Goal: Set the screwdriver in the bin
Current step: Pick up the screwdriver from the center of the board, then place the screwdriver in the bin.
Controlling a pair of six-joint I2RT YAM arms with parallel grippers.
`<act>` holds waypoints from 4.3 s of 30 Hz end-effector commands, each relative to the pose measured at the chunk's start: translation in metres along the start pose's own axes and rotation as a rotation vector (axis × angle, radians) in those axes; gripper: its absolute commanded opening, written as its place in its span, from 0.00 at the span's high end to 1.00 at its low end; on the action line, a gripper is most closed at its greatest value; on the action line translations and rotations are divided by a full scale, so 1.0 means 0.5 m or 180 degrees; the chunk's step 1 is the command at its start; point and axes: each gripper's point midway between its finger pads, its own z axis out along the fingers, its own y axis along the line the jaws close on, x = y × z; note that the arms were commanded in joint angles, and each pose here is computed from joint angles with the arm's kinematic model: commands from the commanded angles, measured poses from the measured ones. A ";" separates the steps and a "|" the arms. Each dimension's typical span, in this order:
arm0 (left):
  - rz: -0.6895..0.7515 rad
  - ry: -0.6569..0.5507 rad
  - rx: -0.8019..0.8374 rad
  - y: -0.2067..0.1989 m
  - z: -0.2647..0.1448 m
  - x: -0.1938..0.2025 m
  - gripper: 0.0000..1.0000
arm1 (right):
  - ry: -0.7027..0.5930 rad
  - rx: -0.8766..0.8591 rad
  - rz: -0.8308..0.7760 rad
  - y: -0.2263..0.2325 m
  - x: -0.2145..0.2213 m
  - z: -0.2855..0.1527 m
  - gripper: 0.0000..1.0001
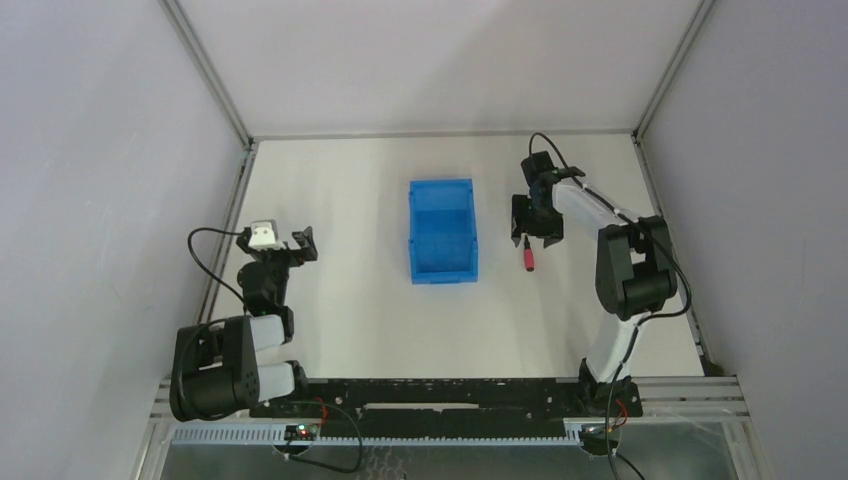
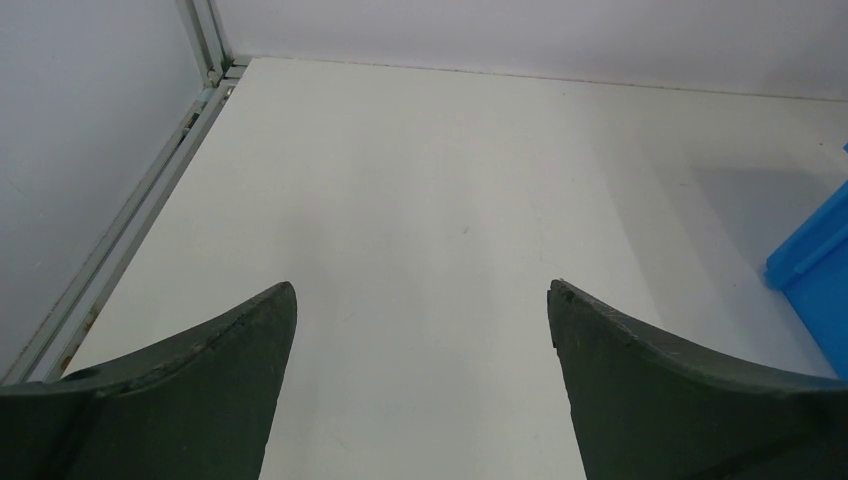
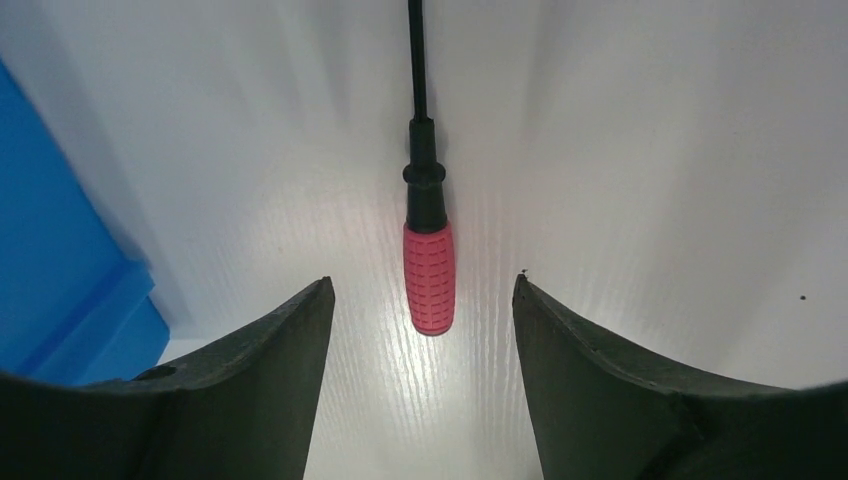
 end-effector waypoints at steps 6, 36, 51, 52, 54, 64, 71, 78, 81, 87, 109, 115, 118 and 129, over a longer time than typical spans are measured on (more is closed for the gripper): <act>0.0070 -0.0104 0.0010 0.002 -0.005 -0.012 0.00 | 0.0092 0.0080 0.0093 -0.002 0.009 0.047 0.33; 0.0066 -0.0102 0.0013 0.003 -0.006 -0.012 0.00 | 0.0178 0.0007 0.0057 0.006 0.024 0.053 0.77; 0.0065 -0.0103 0.0010 0.003 -0.006 -0.012 0.00 | -0.0260 -0.0606 0.0345 0.049 -0.019 -0.151 0.77; 0.0066 -0.0103 0.0013 0.003 -0.006 -0.012 0.00 | -0.0301 -0.0651 0.0368 0.054 -0.027 -0.168 0.77; 0.0066 -0.0103 0.0012 0.003 -0.006 -0.012 0.00 | -0.0382 -0.0746 0.0434 0.066 -0.042 -0.200 0.77; 0.0066 -0.0106 0.0010 0.003 -0.005 -0.013 0.00 | -0.0665 -0.1176 0.0647 0.151 -0.098 -0.340 0.77; 0.0066 -0.0104 0.0012 0.002 -0.005 -0.012 0.00 | -0.0692 -0.1251 0.0744 0.236 -0.092 -0.385 0.78; 0.0065 -0.0100 0.0014 0.002 -0.006 -0.012 0.00 | -0.0722 -0.1305 0.0768 0.328 -0.079 -0.406 0.78; 0.0067 -0.0107 0.0012 0.001 -0.005 -0.013 0.00 | -0.0685 -0.1296 0.0771 0.364 -0.071 -0.400 0.78; 0.0069 -0.0100 0.0017 0.000 -0.005 -0.011 0.00 | -0.0528 -0.1077 0.0804 0.416 -0.048 -0.352 0.77; 0.0069 -0.0105 0.0018 -0.001 -0.006 -0.012 0.00 | -0.0141 -0.0376 0.0937 0.475 0.007 -0.135 0.77; 0.0069 -0.0102 0.0015 -0.001 -0.005 -0.012 0.00 | -0.0120 -0.0220 0.0978 0.474 0.006 -0.080 0.78; 0.0068 -0.0102 0.0019 -0.001 -0.005 -0.012 0.00 | -0.0120 -0.0149 0.0991 0.472 0.006 -0.059 0.78; 0.0069 -0.0102 0.0013 0.000 -0.006 -0.012 0.00 | -0.0041 0.0051 0.0980 0.459 0.020 0.008 0.78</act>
